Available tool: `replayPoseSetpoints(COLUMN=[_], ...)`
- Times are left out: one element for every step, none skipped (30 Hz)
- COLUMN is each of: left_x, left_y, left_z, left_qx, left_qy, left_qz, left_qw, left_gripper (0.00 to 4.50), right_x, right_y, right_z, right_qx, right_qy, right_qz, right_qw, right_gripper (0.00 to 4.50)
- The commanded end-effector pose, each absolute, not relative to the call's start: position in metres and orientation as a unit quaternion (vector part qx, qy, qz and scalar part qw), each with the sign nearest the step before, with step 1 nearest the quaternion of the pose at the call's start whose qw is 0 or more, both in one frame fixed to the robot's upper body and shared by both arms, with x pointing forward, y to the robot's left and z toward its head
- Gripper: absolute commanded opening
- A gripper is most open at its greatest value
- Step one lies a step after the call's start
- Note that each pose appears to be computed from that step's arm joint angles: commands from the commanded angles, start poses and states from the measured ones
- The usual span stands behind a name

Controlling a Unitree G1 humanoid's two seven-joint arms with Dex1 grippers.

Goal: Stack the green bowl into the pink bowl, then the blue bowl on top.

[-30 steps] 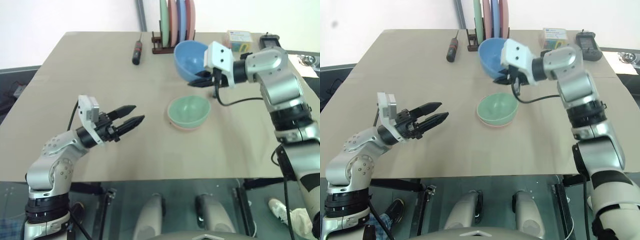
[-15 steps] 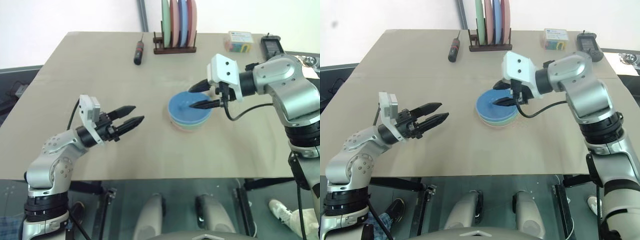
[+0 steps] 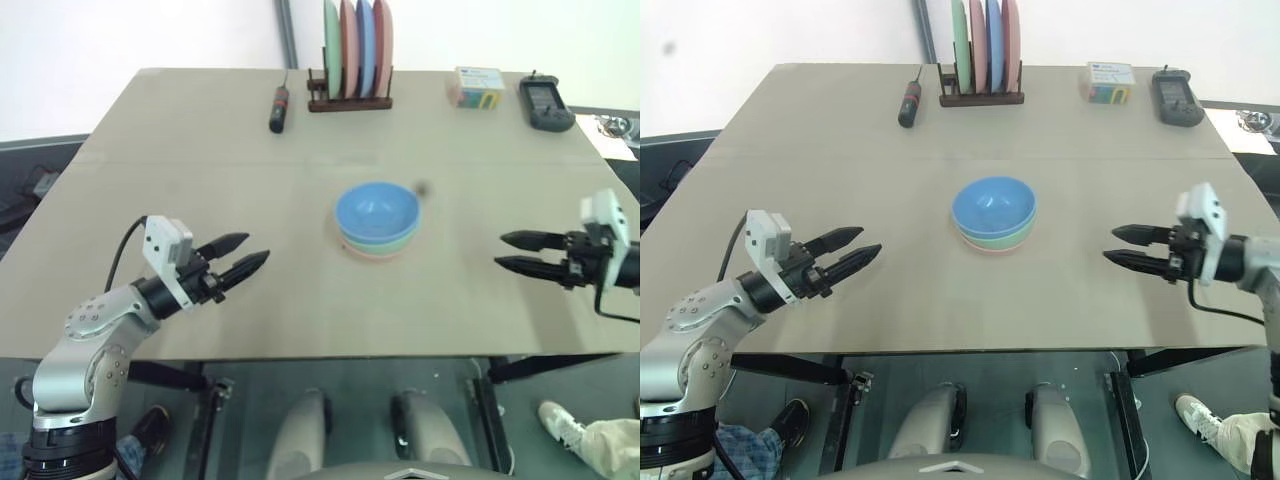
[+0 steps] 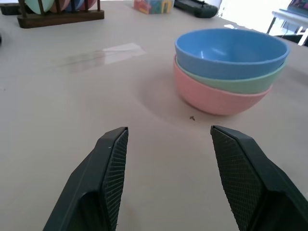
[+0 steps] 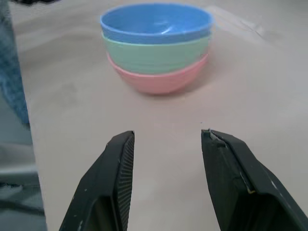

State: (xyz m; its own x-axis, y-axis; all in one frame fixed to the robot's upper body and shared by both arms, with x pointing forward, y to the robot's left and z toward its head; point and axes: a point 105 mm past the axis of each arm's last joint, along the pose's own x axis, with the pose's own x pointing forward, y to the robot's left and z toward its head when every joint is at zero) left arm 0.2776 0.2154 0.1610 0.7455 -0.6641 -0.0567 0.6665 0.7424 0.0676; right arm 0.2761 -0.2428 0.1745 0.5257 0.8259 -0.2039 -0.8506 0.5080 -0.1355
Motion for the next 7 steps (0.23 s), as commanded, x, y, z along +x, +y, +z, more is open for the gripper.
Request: replayPoseSetpoints(left_x=[0.2777,0.278,0.2781,0.2785,0.2789,0.2789,0.2791], left_y=[0.2193,0.2194,0.2194,0.2195,0.2194,0.219,0.2183], left_z=[0.1762,0.1764,0.1766,0.1767,0.177,0.1772,0.1779], left_qx=[0.066,0.068,0.069,0.07,0.071,0.072,0.075], left_qy=[-0.012,-0.012,-0.012,-0.012,-0.013,-0.013,-0.016], left_qz=[-0.352,-0.353,-0.354,-0.354,-0.355,-0.356,-0.359], left_qw=[0.934,0.933,0.933,0.933,0.932,0.932,0.93], left_gripper=[2.9,2.9,2.9,2.9,2.9,2.9,2.9], right_x=[0.2724,0.2721,0.2718,0.2715,0.2711,0.2706,0.2704], right_y=[-0.2545,-0.2568,-0.2584,-0.2594,-0.2595,-0.2597,-0.2595], right_z=[0.1884,0.1874,0.1869,0.1861,0.1856,0.1852,0.1853], right_qx=[-0.129,-0.127,-0.127,-0.128,-0.128,-0.129,-0.127], right_qy=[0.008,0.004,0.0,-0.001,-0.002,-0.001,-0.002], right_qz=[0.465,0.46,0.457,0.455,0.454,0.455,0.454], right_qw=[0.876,0.879,0.88,0.881,0.882,0.881,0.882], right_gripper=[2.29,2.29,2.29,2.29,2.29,2.29,2.29])
